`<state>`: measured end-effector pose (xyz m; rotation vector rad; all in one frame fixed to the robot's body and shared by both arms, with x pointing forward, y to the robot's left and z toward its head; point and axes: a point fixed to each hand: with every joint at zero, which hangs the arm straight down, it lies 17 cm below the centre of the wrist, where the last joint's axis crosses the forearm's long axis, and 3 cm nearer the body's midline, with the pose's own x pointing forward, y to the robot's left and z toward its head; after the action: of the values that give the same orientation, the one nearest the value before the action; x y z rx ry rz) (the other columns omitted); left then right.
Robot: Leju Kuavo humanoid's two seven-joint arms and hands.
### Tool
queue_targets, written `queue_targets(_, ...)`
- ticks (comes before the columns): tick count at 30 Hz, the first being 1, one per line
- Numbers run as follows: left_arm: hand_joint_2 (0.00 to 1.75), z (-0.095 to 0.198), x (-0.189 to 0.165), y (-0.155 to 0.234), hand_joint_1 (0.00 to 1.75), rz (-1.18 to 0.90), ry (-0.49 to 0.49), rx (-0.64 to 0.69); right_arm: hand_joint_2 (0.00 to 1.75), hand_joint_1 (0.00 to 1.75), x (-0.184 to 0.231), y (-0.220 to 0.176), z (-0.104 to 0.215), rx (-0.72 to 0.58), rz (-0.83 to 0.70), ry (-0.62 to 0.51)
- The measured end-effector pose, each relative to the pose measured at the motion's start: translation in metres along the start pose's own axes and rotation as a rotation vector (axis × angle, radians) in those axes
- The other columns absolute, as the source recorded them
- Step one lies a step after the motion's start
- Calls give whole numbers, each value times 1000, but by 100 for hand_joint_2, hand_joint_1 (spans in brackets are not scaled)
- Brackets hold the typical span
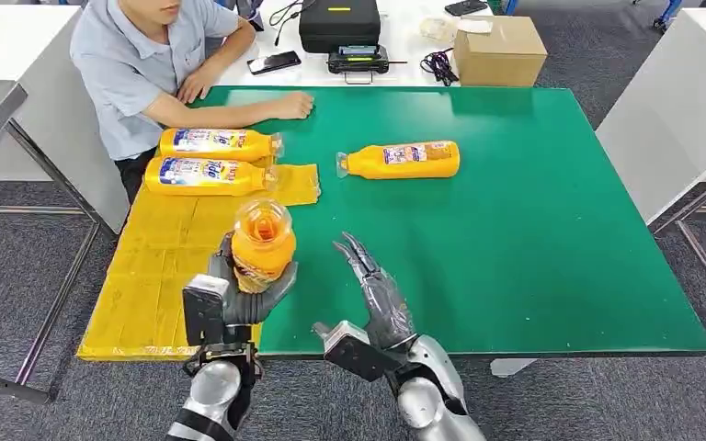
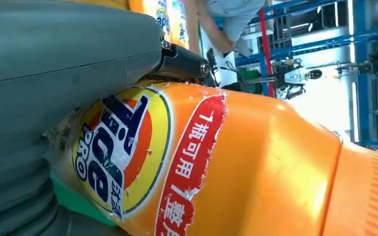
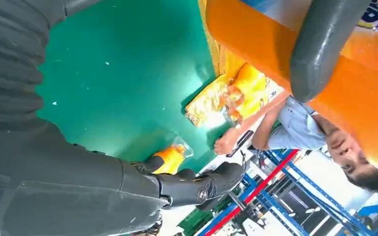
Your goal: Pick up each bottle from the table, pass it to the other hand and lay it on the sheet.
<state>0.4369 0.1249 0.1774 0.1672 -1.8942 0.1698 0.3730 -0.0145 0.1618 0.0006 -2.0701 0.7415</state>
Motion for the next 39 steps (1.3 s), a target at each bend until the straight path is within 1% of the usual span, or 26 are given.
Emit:
queue_targets(1,175,0,0,0,175,-1,-1,-1,175,0,0,0,0,0,0,0)
queue_targets(2,175,0,0,0,148,-3,-1,-2,175,0,-1,0,0,1,2,0)
queue_targets(3,175,0,0,0,154,-8,-3,-2,175,0,-1,0,1,1,2,0)
queue_targets(4,175,0,1,1,150,-34,-11,4,175,0,-1,0,1,1,1,1)
queue_targets(6,175,-2,7,2,155,-210,-76,4,175,0,-1,0,0,3,-5,0)
queue_targets(8,175,-4,16,-3,175,-440,-163,-23,175,0,1,1,-2,16,-20,-6)
queue_targets(10,175,-6,16,-11,175,-653,-230,-71,175,0,2,2,-5,27,-33,-15)
queue_targets(11,175,-7,11,-12,171,-729,-236,-89,175,0,2,2,-6,29,-39,-17)
queue_targets(12,175,-9,4,-11,175,-803,-233,-107,175,0,1,2,-7,33,-48,-17)
queue_targets(13,175,-12,1,-10,175,-868,-244,-111,175,0,-1,3,-6,38,-54,-15)
queue_targets(15,175,-17,-5,-8,175,-990,-281,-128,175,0,-3,5,-5,46,-67,-13)
queue_targets(18,175,-19,-18,-2,175,-1033,-271,-147,175,0,-6,6,-5,51,-70,-10)
queue_targets(25,175,-20,-33,3,175,-1066,-254,-169,175,0,-10,8,-4,58,-70,-3)
queue_targets(26,175,-20,-34,4,162,-1071,-251,-170,175,0,-10,8,-5,59,-69,-4)
queue_targets(27,175,-20,-36,5,168,-1076,-247,-171,175,0,-10,8,-5,60,-70,-4)
queue_targets(30,175,-22,-43,8,161,-1117,-230,-180,175,0,-11,9,-4,64,-75,-4)
queue_targets(31,175,-23,-46,9,162,-1138,-225,-187,175,0,-11,9,-4,65,-77,-3)
queue_targets(35,175,-26,-66,15,148,-1207,-172,-231,175,0,-12,10,-3,66,-83,0)
queue_targets(38,175,-29,-80,25,159,-1217,-127,-240,175,0,-12,11,-3,70,-90,0)
queue_targets(39,175,-31,-82,28,166,-1224,-119,-240,175,0,-12,11,-3,70,-91,0)
